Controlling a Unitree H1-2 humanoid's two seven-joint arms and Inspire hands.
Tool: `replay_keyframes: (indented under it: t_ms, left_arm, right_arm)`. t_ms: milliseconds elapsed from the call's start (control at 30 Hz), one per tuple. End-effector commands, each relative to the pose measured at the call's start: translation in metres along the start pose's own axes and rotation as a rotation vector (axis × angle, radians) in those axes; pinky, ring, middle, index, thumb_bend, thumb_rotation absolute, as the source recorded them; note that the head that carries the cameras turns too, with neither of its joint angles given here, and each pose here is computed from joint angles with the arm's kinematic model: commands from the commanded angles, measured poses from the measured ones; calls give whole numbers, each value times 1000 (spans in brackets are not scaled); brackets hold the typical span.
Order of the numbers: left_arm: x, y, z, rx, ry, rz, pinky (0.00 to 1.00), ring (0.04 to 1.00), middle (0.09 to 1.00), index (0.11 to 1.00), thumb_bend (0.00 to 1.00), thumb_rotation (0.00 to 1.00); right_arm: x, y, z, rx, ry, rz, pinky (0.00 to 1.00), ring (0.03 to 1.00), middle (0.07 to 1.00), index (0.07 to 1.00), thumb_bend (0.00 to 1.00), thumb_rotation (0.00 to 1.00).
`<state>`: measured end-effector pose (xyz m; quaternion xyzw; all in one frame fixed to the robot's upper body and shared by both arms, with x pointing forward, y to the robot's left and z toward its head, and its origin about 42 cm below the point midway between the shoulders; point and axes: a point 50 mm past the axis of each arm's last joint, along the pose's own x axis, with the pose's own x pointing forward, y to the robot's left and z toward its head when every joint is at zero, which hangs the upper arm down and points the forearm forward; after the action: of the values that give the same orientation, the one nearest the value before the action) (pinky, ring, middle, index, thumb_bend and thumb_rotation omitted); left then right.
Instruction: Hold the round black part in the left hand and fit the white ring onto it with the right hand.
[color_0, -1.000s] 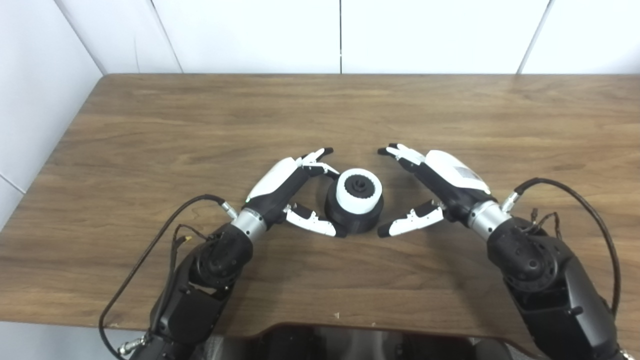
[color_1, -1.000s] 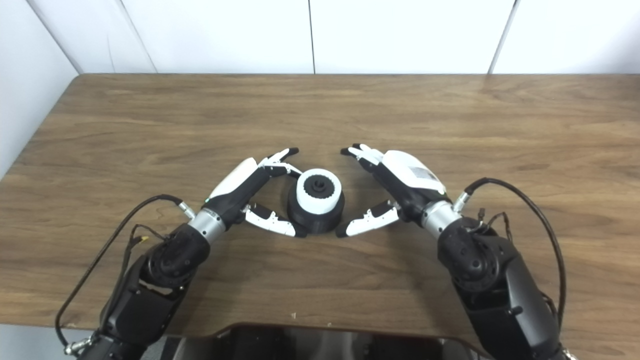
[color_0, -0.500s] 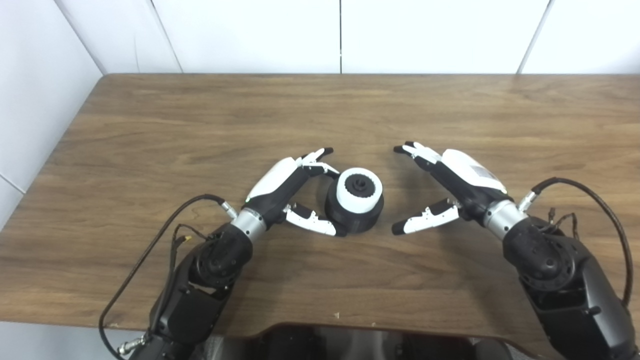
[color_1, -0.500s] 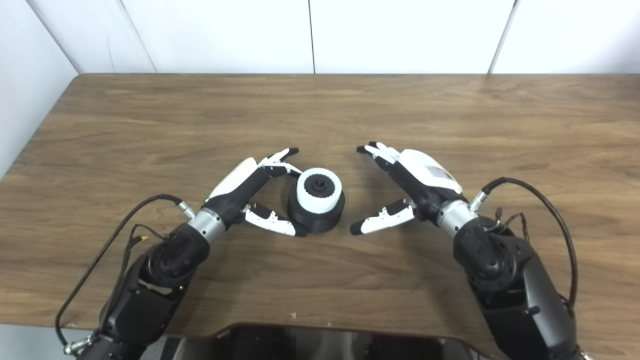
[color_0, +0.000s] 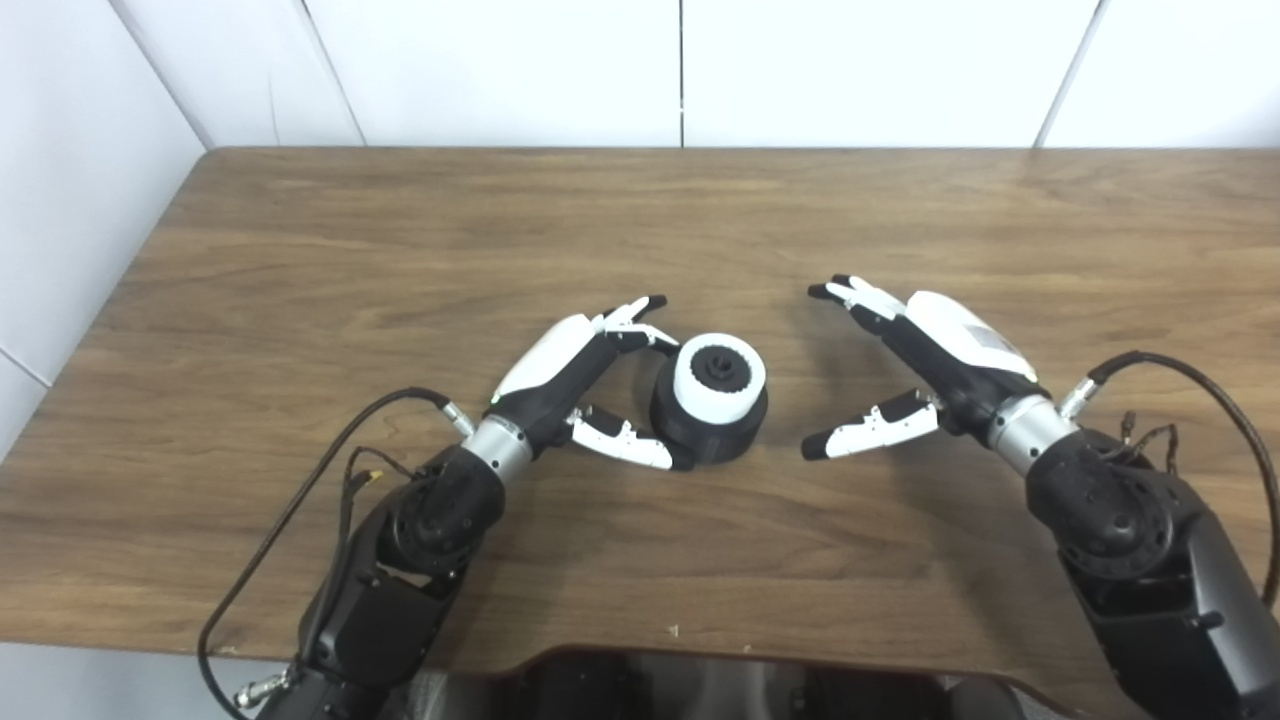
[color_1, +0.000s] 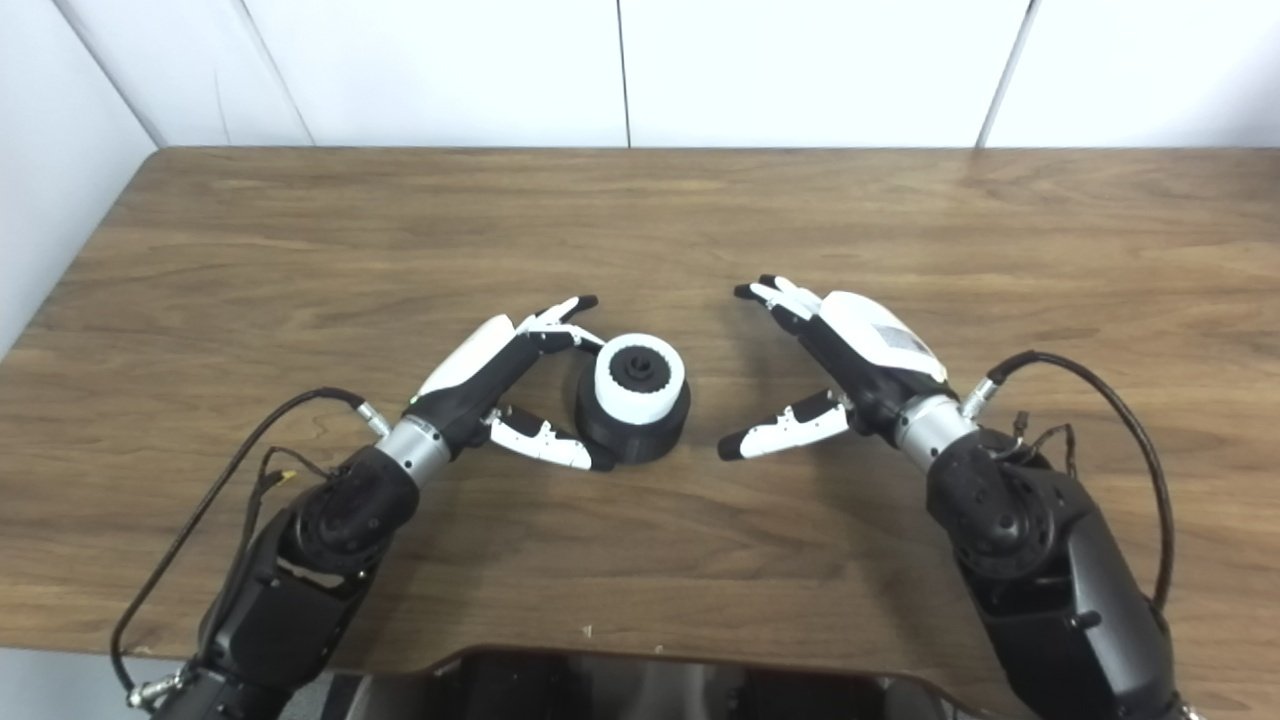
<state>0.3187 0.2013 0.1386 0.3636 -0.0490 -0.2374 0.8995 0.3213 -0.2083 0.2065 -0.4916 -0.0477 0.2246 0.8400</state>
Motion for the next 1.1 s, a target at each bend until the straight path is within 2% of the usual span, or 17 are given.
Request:
replay_keyframes:
  t_ms: [0,800,1067]
  left_arm:
    - [2,8,2,31,9,-11,1000,1000,1000,683,1000,365]
    - [1,14,2,56,30,-2,1000,1000,1000,746,1000,387]
    - [-5,24,-4,31,47,32,1000,1000,1000,798,995,339]
  right_arm:
    - [-2,-19,10,-22,-45,-64,927,981,991,938,1000,447]
    - [-2,-21,8,-23,-47,-70,931,975,986,935,999,447]
    - [-1,-25,2,-8,-29,-78,923,976,984,928,1000,424]
